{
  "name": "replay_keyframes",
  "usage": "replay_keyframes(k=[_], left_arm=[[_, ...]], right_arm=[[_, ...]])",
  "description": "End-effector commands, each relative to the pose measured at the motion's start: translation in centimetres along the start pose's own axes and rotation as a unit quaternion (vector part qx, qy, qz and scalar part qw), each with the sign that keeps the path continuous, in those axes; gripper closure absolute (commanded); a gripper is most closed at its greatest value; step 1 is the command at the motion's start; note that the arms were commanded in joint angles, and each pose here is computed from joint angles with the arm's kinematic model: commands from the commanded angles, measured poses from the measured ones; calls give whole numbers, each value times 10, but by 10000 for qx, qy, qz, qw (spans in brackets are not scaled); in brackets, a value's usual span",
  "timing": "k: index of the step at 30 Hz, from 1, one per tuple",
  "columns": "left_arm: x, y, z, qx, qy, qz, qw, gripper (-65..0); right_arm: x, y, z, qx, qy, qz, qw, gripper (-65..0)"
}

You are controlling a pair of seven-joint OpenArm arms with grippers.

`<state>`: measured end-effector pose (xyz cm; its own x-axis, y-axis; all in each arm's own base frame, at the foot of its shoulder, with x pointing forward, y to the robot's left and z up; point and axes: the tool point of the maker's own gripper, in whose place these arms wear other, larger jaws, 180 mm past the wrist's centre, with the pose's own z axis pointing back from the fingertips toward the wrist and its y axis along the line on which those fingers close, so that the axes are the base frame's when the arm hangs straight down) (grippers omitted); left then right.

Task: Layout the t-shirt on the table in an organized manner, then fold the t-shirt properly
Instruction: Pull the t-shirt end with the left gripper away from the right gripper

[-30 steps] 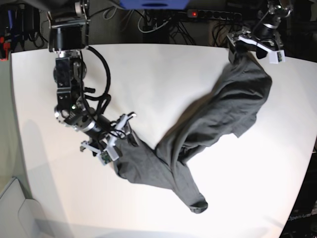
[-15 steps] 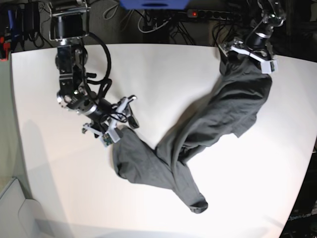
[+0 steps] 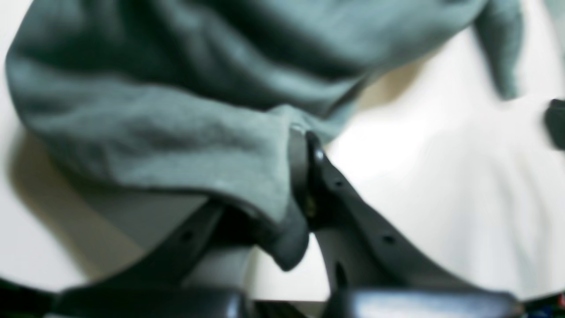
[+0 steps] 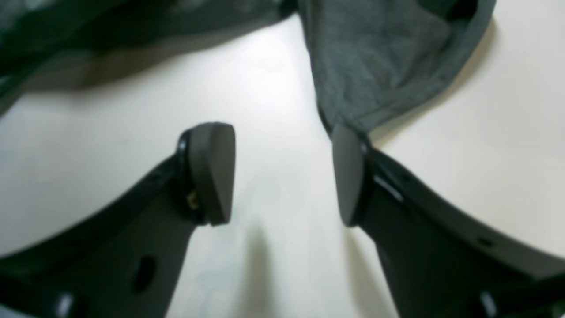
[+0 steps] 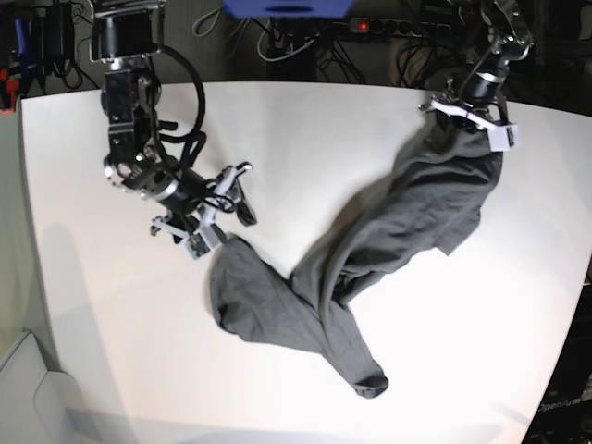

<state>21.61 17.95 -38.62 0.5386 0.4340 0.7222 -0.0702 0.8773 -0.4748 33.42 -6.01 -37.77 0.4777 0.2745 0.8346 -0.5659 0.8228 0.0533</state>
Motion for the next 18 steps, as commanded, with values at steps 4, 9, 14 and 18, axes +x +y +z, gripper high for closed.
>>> replay_keyframes(k=[4,9,14,18], left_arm=[[49,-33,4,-522,-332,-328,9975,-6],[113,-55,16,-825,-1087,-457,9896,-5],[177,-43,16,-587,-1861,396,9800,-5],[223,-18,10,-184,-2320,940,9680,-4]], right_arm=[[20,-6,3,-33,-294,87,9995,-334],[18,-9,4,-58,-264,124,9996,-334],[18,-9,5,-62,-259,129,9996,-334],[17,-9,5,-59,-253,125,9996,-334]])
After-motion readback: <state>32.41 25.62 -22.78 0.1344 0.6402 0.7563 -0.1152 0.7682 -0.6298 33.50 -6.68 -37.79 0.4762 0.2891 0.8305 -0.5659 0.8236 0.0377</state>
